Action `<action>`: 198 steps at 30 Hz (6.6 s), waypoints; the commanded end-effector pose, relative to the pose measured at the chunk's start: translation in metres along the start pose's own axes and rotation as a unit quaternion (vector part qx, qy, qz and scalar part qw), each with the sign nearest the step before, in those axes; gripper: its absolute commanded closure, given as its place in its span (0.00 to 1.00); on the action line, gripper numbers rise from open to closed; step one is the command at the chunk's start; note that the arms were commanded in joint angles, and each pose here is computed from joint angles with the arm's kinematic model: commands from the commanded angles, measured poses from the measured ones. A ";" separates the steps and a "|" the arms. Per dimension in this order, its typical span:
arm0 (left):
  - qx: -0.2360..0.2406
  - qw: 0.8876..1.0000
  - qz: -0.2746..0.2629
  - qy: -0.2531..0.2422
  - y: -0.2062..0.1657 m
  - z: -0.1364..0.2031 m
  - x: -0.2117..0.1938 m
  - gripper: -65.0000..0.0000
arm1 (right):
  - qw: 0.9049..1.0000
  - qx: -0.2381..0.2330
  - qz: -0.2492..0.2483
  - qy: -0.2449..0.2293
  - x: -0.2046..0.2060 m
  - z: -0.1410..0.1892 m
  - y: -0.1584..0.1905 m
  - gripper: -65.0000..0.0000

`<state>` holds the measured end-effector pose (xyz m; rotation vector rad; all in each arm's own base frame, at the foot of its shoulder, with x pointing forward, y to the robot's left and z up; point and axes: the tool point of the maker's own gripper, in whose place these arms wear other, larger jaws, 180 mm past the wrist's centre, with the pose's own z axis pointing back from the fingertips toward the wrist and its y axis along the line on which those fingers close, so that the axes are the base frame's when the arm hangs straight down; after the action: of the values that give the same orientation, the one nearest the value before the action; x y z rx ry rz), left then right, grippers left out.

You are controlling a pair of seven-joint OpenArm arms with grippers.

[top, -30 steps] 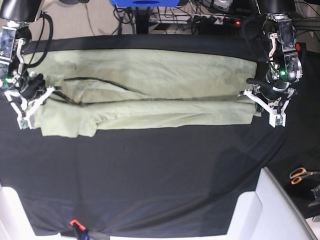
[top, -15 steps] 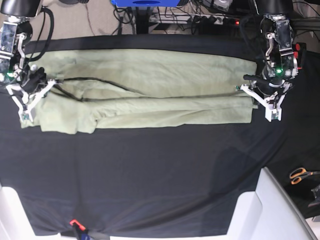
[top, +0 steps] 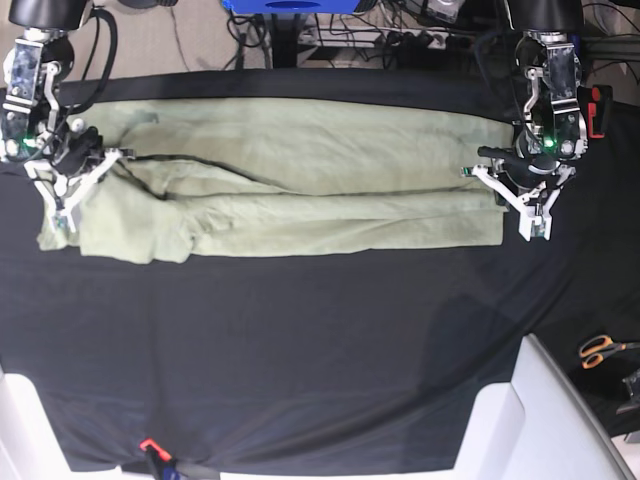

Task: Fold the T-shirt properly
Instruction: 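Hold the folded strip and pull its ends apart to straighten it, then open both grippers and release the folded strip, then grasp the strip end nearest the left gripper with the left gripper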

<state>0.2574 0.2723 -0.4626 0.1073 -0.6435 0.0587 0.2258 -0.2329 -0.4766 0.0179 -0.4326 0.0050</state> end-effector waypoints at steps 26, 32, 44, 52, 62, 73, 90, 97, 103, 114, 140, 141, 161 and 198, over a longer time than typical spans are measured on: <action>0.015 1.000 -0.002 -0.026 0.017 -0.006 0.010 1.00 | 1.000 -0.010 0.003 -0.014 0.008 0.005 -0.009 1.00; 0.019 0.999 -0.008 -0.027 0.023 -0.005 0.012 1.00 | 1.000 -0.010 0.004 -0.014 0.008 0.006 -0.009 1.00; 0.024 0.999 -0.003 -0.026 0.030 -0.012 0.020 1.00 | 0.999 -0.027 -0.009 -0.027 0.011 0.015 -0.023 1.00; 0.022 0.999 -0.001 -0.028 0.028 -0.012 0.021 1.00 | 0.999 -0.040 -0.001 -0.015 0.009 0.019 -0.036 1.00; -0.005 1.000 -0.024 -0.013 0.002 -0.017 0.011 1.00 | 0.999 -0.030 -0.009 -0.005 -0.002 0.015 -0.027 1.00; -0.002 0.999 -0.028 -0.015 0.005 -0.018 0.014 1.00 | 0.999 -0.045 -0.022 -0.003 -0.005 0.019 -0.041 1.00; -0.004 1.000 -0.026 -0.012 0.003 -0.017 0.010 1.00 | 0.985 -0.093 -0.080 -0.120 0.040 0.069 -0.066 0.52; -0.005 1.000 -0.024 -0.012 0.002 -0.017 0.009 1.00 | 0.991 -0.026 0.005 -0.132 0.079 0.040 -0.034 0.83; -0.003 1.000 -0.021 -0.012 0.004 -0.017 0.009 1.00 | 0.995 0.001 -0.018 -0.098 0.080 0.005 -0.042 0.99; 0.000 1.000 -0.021 -0.013 0.006 -0.017 0.009 1.00 | 0.989 0.001 -0.093 -0.112 0.078 -0.039 -0.091 0.99; -0.006 0.999 -0.033 -0.033 0.001 -0.001 0.015 1.00 | 0.921 -0.205 -0.117 -0.311 0.102 0.069 -0.133 0.99; -0.007 0.998 -0.037 -0.040 -0.001 0.003 0.019 1.00 | 0.922 -0.203 -0.115 -0.310 0.100 0.073 -0.129 0.99; -0.054 0.981 0.136 -0.127 0.033 0.057 0.045 0.14 | 0.959 -0.155 -0.091 -0.219 0.036 0.056 -0.094 1.00; -0.147 0.957 0.233 -0.093 0.043 -0.023 0.005 1.00 | 0.964 -0.160 -0.079 -0.197 0.008 0.063 -0.094 1.00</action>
<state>0.2630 0.2905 -0.4869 -0.4013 -0.8081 0.3970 0.2033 -0.3213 -0.4284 -0.2495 -0.7901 -0.2408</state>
